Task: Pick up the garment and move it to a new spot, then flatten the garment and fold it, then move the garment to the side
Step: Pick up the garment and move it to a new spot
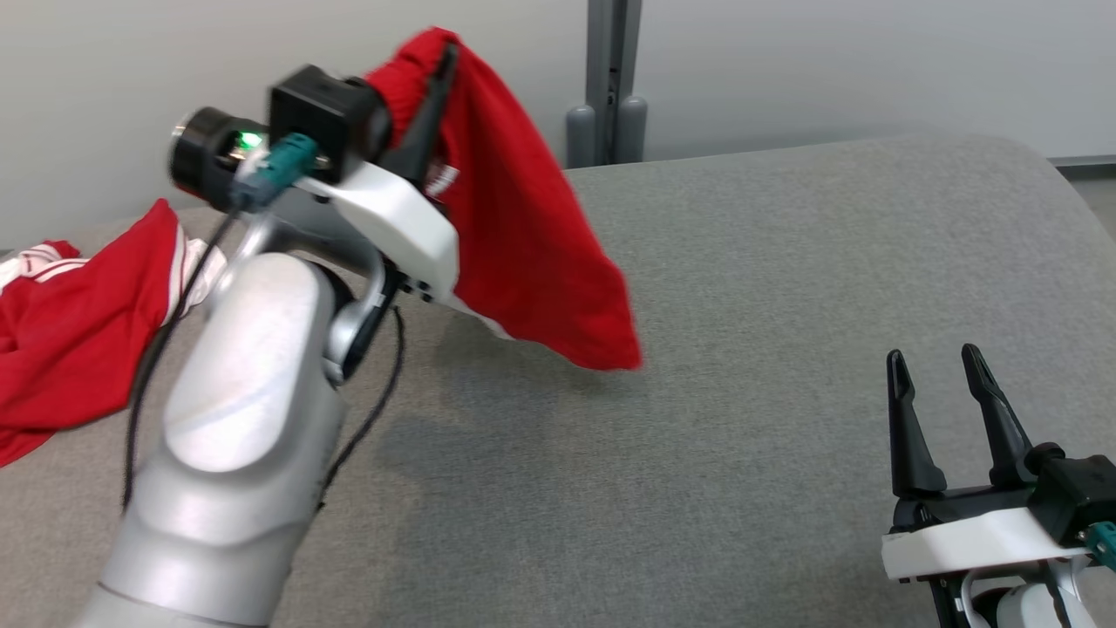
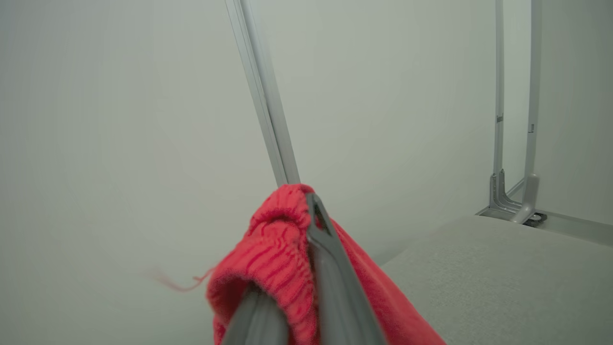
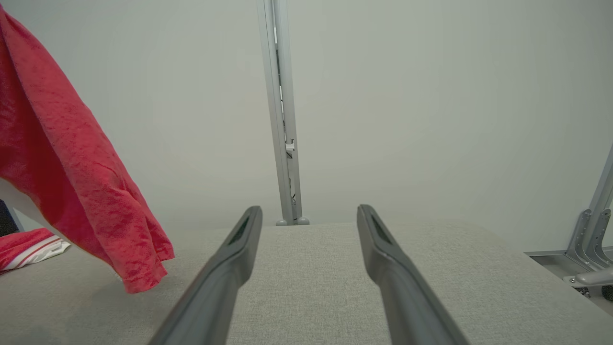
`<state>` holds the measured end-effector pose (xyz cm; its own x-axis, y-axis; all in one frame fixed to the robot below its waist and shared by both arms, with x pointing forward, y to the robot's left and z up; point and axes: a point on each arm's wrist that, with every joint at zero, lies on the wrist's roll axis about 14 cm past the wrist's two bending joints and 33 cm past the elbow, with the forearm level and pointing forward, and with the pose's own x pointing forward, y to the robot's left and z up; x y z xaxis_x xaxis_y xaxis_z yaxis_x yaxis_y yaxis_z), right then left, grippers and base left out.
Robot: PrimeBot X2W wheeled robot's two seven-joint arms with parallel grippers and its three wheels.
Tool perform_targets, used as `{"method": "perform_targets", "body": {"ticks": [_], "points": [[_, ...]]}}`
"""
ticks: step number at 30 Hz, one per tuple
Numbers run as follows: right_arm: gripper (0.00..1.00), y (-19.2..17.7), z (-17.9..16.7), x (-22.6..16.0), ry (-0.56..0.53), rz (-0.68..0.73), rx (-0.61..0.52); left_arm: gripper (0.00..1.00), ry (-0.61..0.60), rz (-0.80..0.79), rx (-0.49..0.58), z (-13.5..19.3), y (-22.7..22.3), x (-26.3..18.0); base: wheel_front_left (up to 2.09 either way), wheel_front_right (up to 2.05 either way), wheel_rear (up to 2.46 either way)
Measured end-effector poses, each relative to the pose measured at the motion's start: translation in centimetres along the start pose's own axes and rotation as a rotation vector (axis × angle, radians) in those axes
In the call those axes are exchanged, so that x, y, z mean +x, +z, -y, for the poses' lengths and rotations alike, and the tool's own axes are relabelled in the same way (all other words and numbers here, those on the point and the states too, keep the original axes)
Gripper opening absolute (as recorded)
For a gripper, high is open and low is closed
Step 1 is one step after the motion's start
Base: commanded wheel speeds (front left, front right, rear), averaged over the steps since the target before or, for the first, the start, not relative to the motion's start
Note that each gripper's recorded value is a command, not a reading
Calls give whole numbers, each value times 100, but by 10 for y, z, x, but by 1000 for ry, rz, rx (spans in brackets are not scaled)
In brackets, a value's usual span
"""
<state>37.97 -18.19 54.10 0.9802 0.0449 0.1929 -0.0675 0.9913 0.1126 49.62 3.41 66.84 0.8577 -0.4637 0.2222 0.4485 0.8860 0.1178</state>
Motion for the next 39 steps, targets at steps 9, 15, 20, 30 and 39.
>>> {"method": "perform_targets", "body": {"ticks": [9, 15, 20, 30, 39], "points": [[100, 1, 18, -7, -57, -3, -2, 0, -216, 40, -42, 84, -9, 30, 0, 0, 0], [100, -6, 31, -13, -98, -31, -10, 0, -313, 147, -76, 115, -3, 46, 0, 0, 0], [100, -11, 38, -12, -117, -46, -18, 0, -348, 73, -138, 133, -39, 46, 0, 0, 0], [100, -22, 40, -7, -118, -74, -20, 0, -222, -234, -205, 112, -157, 3, 0, 0, 0], [100, -23, 29, -1, -86, -70, -13, 0, -37, -427, -231, 65, -217, -55, 0, 0, 0]]}}
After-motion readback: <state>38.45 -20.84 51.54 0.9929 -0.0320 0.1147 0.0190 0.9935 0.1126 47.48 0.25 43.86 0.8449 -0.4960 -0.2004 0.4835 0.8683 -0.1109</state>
